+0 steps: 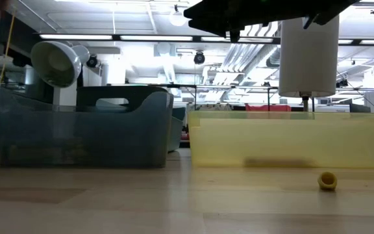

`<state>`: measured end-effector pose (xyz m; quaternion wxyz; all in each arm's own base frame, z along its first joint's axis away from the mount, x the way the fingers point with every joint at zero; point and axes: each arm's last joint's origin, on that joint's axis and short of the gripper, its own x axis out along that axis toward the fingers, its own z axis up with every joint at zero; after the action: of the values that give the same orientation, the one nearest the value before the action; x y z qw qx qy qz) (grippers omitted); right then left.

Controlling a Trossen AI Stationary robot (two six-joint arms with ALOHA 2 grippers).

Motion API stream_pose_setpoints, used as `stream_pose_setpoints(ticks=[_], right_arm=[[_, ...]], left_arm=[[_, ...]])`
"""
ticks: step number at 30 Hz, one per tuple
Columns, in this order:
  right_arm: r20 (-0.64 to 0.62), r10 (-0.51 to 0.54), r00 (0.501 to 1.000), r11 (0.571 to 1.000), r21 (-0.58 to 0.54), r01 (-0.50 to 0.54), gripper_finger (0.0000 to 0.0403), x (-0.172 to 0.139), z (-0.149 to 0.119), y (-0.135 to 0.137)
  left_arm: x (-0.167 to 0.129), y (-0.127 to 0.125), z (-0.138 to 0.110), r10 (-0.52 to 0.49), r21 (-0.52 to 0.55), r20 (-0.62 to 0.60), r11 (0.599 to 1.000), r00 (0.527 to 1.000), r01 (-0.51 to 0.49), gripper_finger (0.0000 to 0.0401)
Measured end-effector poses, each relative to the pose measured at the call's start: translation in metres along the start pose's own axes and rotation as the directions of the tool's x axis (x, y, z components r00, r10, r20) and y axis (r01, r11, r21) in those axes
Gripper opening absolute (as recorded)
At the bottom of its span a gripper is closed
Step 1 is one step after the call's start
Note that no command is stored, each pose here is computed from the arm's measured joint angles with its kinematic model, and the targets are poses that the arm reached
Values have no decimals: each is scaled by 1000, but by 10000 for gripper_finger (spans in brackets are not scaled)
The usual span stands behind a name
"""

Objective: Sort crayons
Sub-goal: Put the orange crayon into the yellow bin

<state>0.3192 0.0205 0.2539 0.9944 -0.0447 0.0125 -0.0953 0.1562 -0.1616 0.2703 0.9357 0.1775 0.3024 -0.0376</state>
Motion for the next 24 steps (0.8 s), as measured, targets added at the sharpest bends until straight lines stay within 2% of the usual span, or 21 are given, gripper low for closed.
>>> stream_pose_setpoints(ticks=[4,7,10,14,16,18,21,24], right_arm=[[0,0,1000,1000,0,0,178,0,0,0],[0,0,1000,1000,-4,0,178,0,0,0],[0,0,1000,1000,-10,0,178,0,0,0],[0,0,1000,1000,-19,0,178,0,0,0],[0,0,1000,1000,-26,0,178,0,0,0],[2,-4,1000,1000,-26,4,178,0,0,-1],[30,0,1000,1000,-18,1,178,1,3,-5],[68,44,997,999,-8,-43,178,4,4,-9]], left_arm=[[0,28,0,115,3,176,993,978,-118,1],[16,45,-12,130,-21,284,991,950,-130,0],[35,63,-31,143,-81,435,990,889,-119,0],[56,85,-66,229,-184,567,971,791,-150,0],[60,96,-82,291,-269,601,951,744,-155,0],[64,105,-96,335,-346,601,927,725,-141,0],[67,113,-106,358,-425,591,900,722,-98,0],[70,119,-105,345,-453,593,890,727,-53,0]])
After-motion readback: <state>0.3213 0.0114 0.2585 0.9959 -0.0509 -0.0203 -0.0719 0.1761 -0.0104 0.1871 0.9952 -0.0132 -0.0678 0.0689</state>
